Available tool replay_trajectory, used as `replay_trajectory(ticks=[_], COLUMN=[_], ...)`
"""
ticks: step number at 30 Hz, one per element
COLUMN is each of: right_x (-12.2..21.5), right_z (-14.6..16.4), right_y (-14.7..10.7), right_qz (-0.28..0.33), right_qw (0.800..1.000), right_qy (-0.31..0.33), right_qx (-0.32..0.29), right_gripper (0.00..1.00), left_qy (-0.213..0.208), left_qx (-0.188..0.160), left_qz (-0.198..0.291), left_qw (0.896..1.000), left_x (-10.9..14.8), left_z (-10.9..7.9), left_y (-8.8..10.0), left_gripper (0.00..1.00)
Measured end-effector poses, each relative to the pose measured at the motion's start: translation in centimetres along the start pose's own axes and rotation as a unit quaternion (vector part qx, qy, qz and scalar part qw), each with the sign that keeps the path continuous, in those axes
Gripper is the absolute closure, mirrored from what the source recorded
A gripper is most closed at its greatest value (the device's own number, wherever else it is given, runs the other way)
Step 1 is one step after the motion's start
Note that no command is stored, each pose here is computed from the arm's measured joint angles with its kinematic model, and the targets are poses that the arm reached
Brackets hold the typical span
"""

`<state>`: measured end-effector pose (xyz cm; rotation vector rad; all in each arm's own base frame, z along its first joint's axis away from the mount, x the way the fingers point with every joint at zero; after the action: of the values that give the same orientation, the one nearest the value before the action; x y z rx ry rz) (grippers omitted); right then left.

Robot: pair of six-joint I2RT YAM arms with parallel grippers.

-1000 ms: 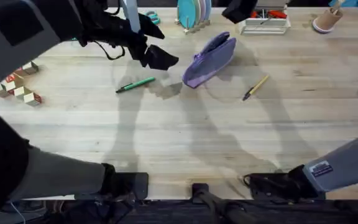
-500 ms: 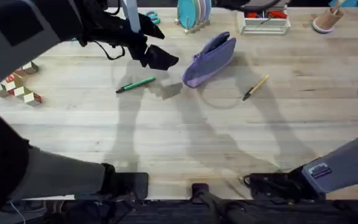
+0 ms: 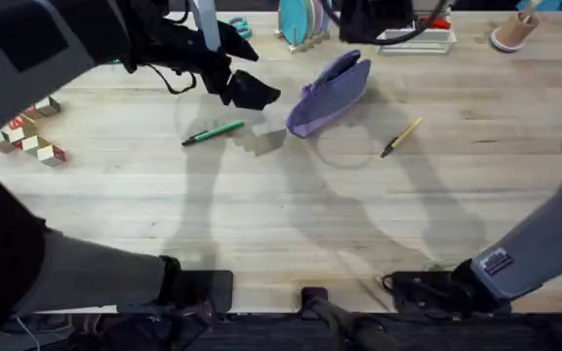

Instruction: Unzip the bag, pick up the pens from the table one at a time and place them inside, then zip the bag closed.

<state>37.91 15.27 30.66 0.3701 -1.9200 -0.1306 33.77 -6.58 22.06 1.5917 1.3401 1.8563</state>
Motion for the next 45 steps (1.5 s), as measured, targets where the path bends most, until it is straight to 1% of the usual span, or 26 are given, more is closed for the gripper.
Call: replay_trajectory(ticks=[7,24,27,32,35,36,40,42,43,45], right_x=[-4.1,-10.6,-11.3,-11.3,-11.3,-11.3,-11.2,-11.2,-11.2,-11.2], right_z=[0.1,0.8,0.9,0.9,0.9,0.9,1.0,1.0,1.0,1.0], right_y=[-0.8,-2.2,-2.4,-2.4,-2.4,-2.4,-2.4,-2.4,-2.4,-2.5], right_qz=[0.013,0.029,0.029,0.029,0.029,0.028,0.027,0.027,0.026,0.027], right_qw=[0.998,0.991,0.991,0.991,0.99,0.99,0.99,0.99,0.99,0.99], right_qy=[0.053,0.126,0.132,0.133,0.134,0.135,0.138,0.138,0.139,0.138], right_qx=[-0.008,-0.016,-0.017,-0.017,-0.018,-0.019,-0.016,-0.013,-0.012,-0.013], right_gripper=[0.971,0.971,0.971,0.97,0.94,0.869,0.3,0.047,0.018,0.008], left_qy=[0.0,0.0,0.0,0.0,0.001,0.001,0.002,0.002,0.002,0.002], left_qx=[0.0,0.001,0.001,0.001,0.0,-0.001,-0.002,-0.002,-0.002,-0.002], left_qz=[0.0,0.0,0.0,0.0,-0.001,-0.001,-0.002,-0.002,-0.002,-0.002], left_qw=[1.0,1.0,1.0,1.0,1.0,1.0,1.0,1.0,1.0,1.0], left_x=[0.0,0.0,0.0,0.0,0.0,0.0,0.0,0.0,0.0,0.0], left_z=[0.0,0.0,0.0,0.0,0.0,0.0,0.1,0.1,0.1,0.1], left_y=[0.0,0.0,0.0,0.0,0.0,0.1,0.1,0.1,0.1,0.1], left_gripper=[0.007,0.007,0.007,0.007,0.007,0.007,0.006,0.007,0.007,0.007])
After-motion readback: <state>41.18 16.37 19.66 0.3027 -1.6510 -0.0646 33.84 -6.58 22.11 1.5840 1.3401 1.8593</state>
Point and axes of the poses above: each hand's point on the last joint's axis, 136 mm out from that joint toward the fingers, its own x axis back along the fingers, its own z axis along the line the jaws close on, y = z × x, the point moved 10 cm from there along x, back along the fingers, and after that the axes turned 1 degree about -x, right-handed, at the moved point
